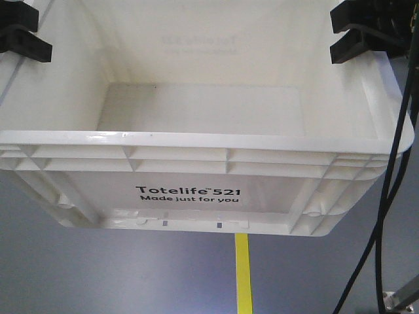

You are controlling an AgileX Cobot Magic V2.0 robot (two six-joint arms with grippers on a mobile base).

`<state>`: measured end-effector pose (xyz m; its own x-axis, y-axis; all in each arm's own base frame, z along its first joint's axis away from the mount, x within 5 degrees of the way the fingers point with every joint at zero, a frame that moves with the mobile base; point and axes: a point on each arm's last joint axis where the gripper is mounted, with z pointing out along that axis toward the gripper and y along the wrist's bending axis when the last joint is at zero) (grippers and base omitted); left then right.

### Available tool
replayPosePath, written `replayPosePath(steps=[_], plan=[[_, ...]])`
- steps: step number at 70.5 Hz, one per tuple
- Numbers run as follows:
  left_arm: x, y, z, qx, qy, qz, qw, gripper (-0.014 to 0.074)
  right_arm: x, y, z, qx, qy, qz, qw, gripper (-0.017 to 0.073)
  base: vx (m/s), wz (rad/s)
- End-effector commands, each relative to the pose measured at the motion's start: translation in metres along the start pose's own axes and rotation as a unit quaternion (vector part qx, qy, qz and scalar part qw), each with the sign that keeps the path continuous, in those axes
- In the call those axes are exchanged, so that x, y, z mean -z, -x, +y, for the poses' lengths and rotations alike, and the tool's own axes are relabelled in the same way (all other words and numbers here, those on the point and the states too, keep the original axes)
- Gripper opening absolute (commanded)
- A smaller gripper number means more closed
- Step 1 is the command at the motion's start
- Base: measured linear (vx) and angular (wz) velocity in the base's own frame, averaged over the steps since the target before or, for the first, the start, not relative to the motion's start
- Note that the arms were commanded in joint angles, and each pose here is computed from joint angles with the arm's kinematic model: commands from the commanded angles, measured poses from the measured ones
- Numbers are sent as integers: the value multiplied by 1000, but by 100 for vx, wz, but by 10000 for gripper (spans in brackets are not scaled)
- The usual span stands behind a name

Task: Place moving items into box and shelve

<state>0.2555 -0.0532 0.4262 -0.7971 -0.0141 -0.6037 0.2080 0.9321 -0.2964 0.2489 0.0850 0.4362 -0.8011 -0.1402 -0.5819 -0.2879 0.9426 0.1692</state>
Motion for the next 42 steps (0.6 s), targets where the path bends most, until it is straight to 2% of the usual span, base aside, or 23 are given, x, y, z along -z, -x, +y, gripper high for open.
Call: replayPosePath(steps=[1,42], plan=[[28,14,-23,13,-78,-99,992,-17,28,11,13,13,49,-98,994,-12,55,-11],[28,14,-23,13,-78,-99,992,-17,28,11,13,13,49,-98,994,-12,53,-13]])
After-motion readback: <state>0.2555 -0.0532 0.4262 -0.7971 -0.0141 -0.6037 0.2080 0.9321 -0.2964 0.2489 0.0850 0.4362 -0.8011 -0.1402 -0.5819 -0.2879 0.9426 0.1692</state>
